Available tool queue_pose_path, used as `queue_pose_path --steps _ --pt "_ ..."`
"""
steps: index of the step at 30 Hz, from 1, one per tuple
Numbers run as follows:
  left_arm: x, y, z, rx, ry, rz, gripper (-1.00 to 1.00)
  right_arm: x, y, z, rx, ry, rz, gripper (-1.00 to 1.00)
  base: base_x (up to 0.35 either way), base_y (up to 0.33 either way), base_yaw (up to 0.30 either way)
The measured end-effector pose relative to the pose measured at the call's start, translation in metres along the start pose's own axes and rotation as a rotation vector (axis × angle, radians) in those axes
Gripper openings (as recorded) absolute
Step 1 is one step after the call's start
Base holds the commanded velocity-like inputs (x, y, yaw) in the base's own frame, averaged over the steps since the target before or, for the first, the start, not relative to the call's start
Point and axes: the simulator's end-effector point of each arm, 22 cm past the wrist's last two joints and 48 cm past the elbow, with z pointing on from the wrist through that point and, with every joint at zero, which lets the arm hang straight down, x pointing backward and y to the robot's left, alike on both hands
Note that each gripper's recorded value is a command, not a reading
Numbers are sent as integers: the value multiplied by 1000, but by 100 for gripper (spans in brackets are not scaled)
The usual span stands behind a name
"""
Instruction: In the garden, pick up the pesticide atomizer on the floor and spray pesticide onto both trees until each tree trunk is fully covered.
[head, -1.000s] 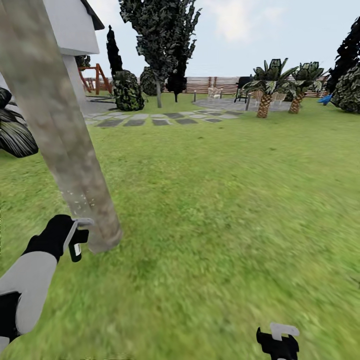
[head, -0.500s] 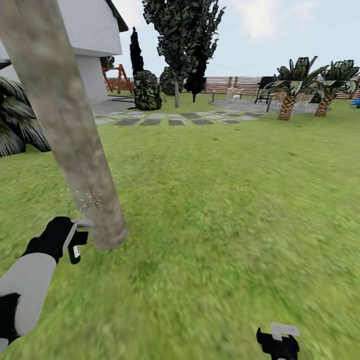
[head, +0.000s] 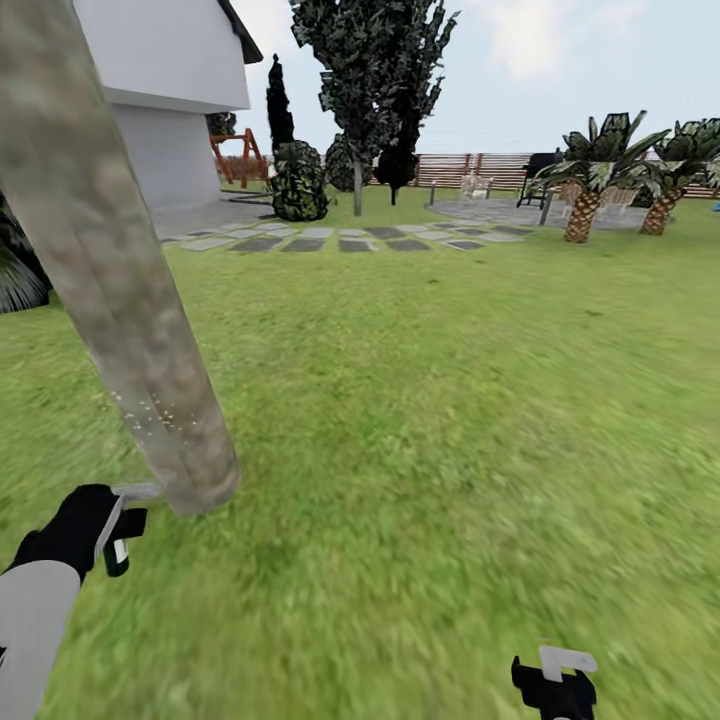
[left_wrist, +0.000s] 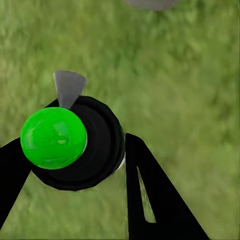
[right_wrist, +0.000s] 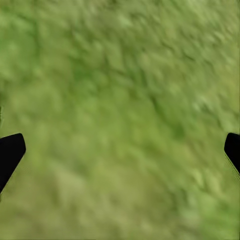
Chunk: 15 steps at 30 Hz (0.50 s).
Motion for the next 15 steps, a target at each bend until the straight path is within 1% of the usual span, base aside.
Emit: queue_pose_path --steps 1,3,7,9,13,15 --pt "5 3 4 6 -10 -24 -100 0 0 0 0 0 0 100 235 -199 269" --pt "13 6 8 7 -13 -42 -100 0 0 0 -1 1 0 100 238 -198 273" --pt "19 5 11 12 -15 -51 -100 0 1 0 -1 0 0 100 240 -196 273" --pt "17 2 10 18 -20 -53 -100 0 1 0 -1 0 0 100 243 -190 95" --pt "16 -9 10 31 -23 -48 -100 0 1 0 -1 0 2 100 241 -192 17" --pt "14 -10 10 31 -39 -42 -100 0 1 0 -1 0 1 100 216 -208 1"
